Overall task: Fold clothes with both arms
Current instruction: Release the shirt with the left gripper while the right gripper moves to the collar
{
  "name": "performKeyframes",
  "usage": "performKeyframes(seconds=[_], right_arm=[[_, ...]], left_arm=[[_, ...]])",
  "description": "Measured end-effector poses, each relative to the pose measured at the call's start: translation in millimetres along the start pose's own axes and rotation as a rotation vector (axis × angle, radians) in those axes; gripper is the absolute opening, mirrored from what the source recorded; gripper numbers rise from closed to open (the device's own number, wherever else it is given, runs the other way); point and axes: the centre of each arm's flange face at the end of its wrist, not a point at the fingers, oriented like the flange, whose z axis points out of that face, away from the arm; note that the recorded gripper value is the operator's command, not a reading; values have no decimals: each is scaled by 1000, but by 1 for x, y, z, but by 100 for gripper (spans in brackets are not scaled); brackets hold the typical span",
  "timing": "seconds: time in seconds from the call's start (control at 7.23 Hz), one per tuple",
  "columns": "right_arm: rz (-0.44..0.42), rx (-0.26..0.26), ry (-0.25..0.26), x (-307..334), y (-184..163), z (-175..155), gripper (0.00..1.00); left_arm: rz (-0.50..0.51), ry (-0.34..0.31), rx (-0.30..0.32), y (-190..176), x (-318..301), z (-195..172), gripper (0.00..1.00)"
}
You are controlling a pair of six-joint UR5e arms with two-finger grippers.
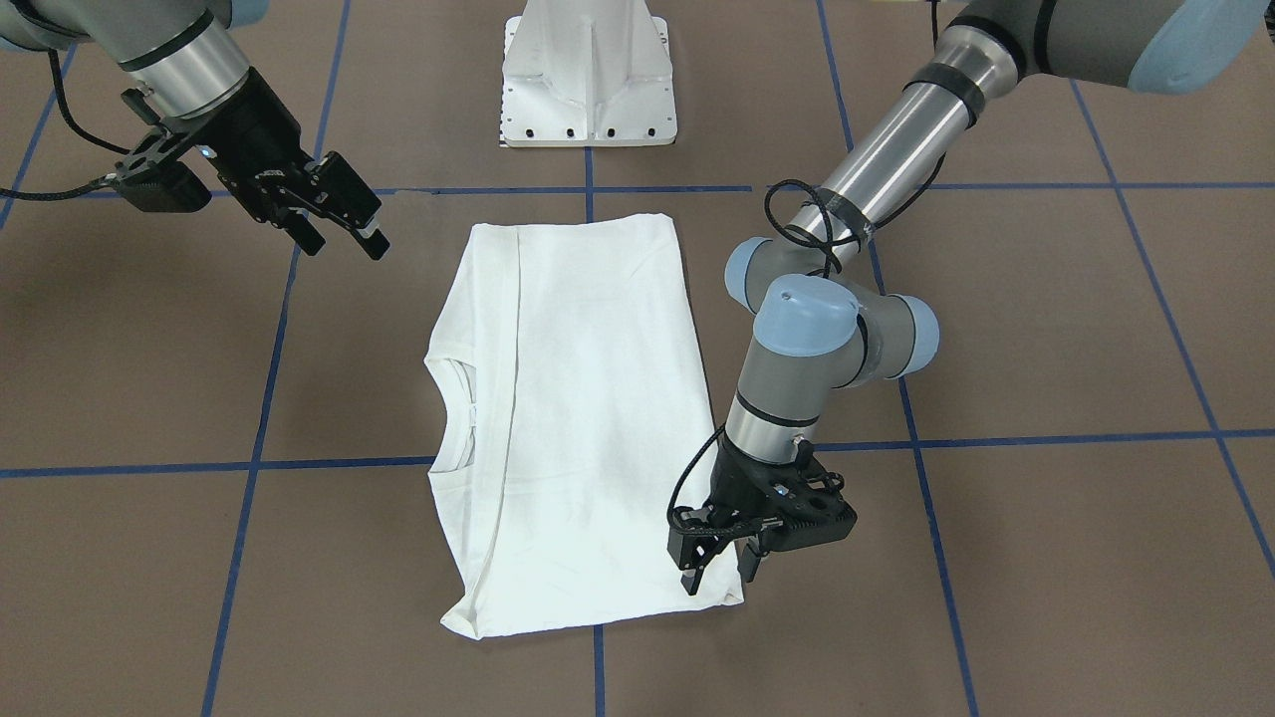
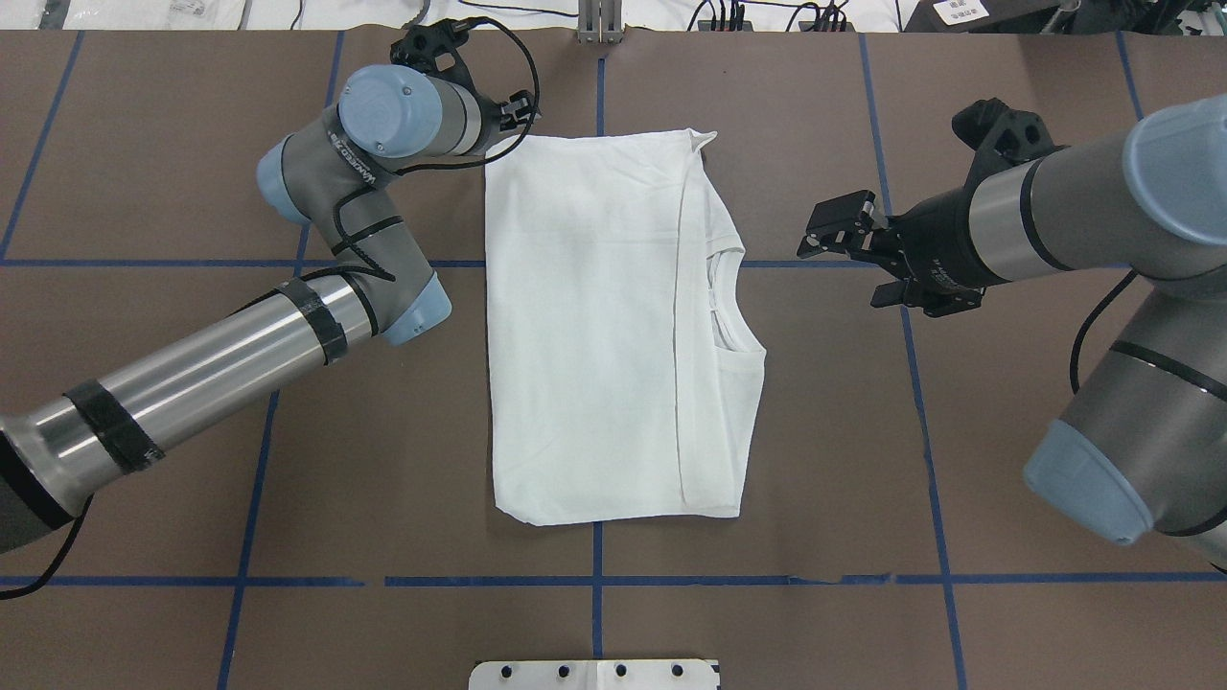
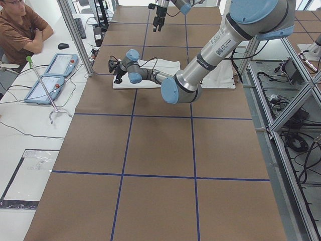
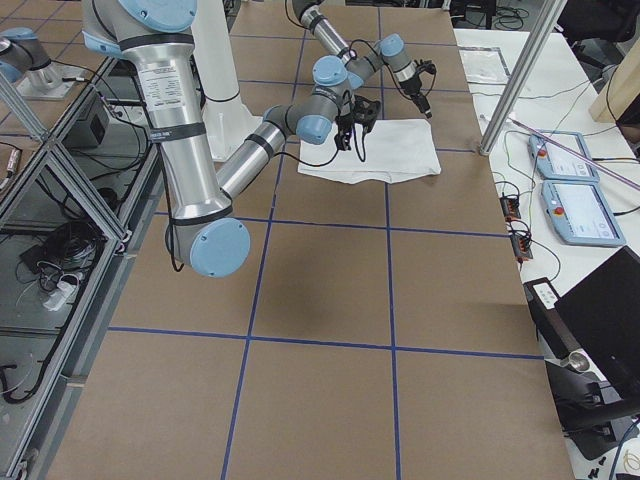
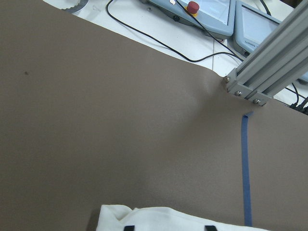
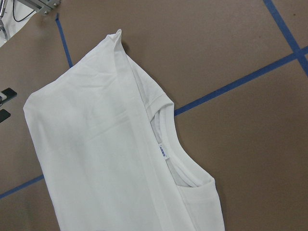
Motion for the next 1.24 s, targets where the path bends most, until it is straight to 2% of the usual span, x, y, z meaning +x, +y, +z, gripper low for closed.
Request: performKeyframes(seconds=[0.28, 0.69, 0.97, 1.24], right_arm=[[-33, 11, 71, -22, -10, 22, 100], [-160, 19, 198, -66, -35, 79, 100], [-231, 5, 240, -79, -45, 108, 100], [-253, 20, 272, -100, -58, 133, 100]], left_arm=[[21, 5, -50, -31, -24, -14, 100], [94, 80, -141, -51, -96, -82, 100], [109, 125, -206, -50, -127, -126, 100], [107, 131, -231, -50, -144, -147, 100]])
